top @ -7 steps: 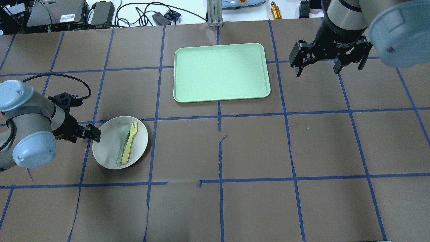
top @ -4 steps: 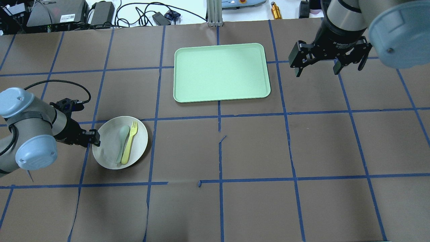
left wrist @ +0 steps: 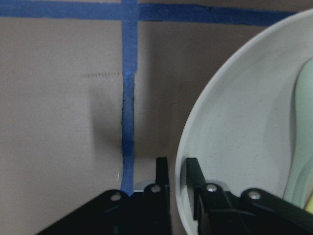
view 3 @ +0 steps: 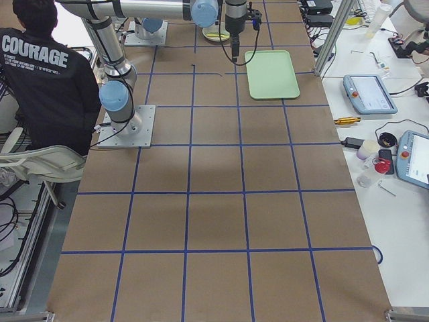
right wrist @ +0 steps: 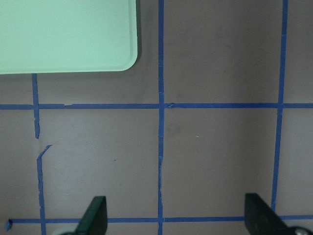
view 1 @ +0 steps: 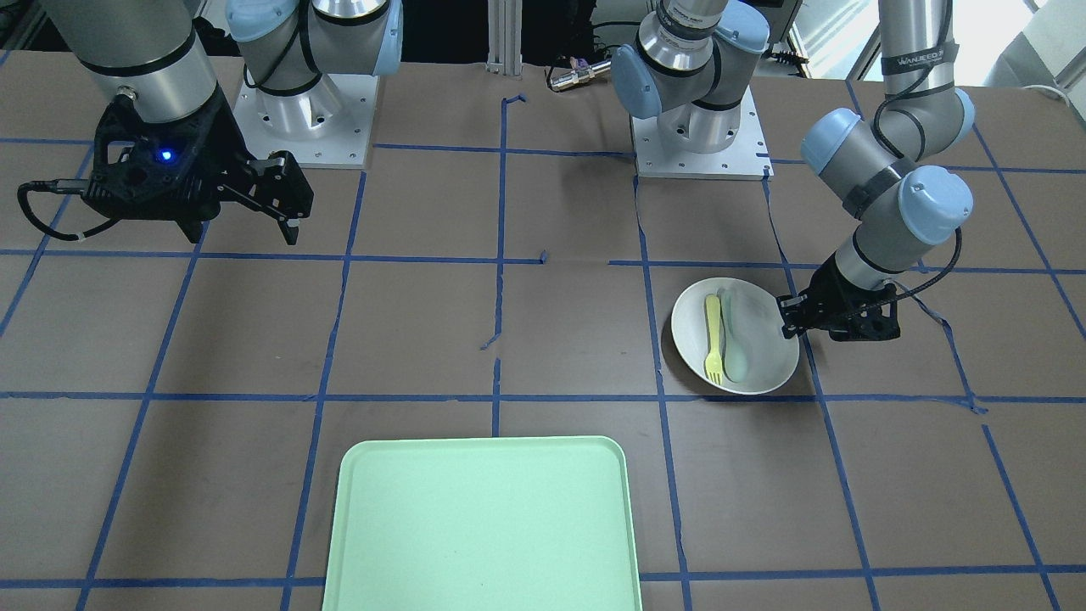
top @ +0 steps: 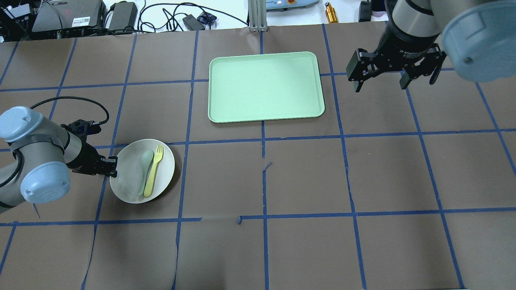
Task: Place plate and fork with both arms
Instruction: 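Close the left gripper on the plate rim, then slide the plate with the left gripper onto the green tray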
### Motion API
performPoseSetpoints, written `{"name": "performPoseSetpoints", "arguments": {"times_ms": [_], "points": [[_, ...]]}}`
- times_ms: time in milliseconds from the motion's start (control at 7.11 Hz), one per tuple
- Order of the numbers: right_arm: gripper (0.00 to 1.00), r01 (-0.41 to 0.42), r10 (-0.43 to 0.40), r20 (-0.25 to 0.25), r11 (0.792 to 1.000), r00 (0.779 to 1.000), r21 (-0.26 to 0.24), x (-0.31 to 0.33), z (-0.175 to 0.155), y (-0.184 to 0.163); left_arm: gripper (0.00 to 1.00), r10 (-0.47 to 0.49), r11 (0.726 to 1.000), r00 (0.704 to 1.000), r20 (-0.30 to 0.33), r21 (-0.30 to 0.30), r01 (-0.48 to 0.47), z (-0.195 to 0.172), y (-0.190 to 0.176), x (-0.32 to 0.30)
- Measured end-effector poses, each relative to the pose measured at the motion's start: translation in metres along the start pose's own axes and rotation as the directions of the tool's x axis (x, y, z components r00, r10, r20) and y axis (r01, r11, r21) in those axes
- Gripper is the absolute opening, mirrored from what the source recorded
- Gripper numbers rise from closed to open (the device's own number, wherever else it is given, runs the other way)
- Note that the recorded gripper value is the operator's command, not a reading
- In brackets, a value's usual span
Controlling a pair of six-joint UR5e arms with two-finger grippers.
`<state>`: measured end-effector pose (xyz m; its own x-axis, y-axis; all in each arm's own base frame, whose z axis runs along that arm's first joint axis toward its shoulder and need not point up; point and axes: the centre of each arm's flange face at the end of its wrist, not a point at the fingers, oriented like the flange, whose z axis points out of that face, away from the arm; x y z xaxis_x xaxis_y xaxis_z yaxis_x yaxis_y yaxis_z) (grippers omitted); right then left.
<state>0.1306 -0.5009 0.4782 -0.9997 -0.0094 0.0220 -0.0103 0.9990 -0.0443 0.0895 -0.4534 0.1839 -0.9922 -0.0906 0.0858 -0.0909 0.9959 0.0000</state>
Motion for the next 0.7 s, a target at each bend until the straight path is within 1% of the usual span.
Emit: {"name": "performPoseSetpoints", "arguments": {"times_ms": [141, 281, 422, 562, 703], "points": [[1.00, 0.000, 0.000, 0.000, 1.000, 1.000, 0.001, 0.000, 0.000, 0.000, 0.00, -0.016, 1.000, 1.000, -0.019, 0.022, 0.017, -0.006, -0.005, 0.002], [1.00, 0.000, 0.000, 0.000, 1.000, 1.000, 0.001, 0.000, 0.000, 0.000, 0.00, -0.030, 0.998, 0.997, -0.074, 0.054, 0.034, -0.019, -0.016, 0.007], [1.00, -0.001, 0.001, -0.001, 1.000, 1.000, 0.003, 0.001, -0.001, 0.000, 0.00, -0.033, 0.996, 0.987, -0.160, 0.072, 0.044, -0.032, -0.027, 0.015], [1.00, -0.003, 0.003, -0.003, 1.000, 1.000, 0.005, 0.001, -0.002, -0.001, 0.00, -0.027, 0.995, 0.968, -0.251, 0.086, 0.050, -0.040, -0.039, 0.026], [1.00, -0.004, 0.004, -0.004, 1.000, 1.000, 0.006, 0.001, -0.002, -0.001, 0.00, -0.013, 0.994, 0.949, -0.315, 0.097, 0.046, -0.049, -0.057, 0.048]]}}
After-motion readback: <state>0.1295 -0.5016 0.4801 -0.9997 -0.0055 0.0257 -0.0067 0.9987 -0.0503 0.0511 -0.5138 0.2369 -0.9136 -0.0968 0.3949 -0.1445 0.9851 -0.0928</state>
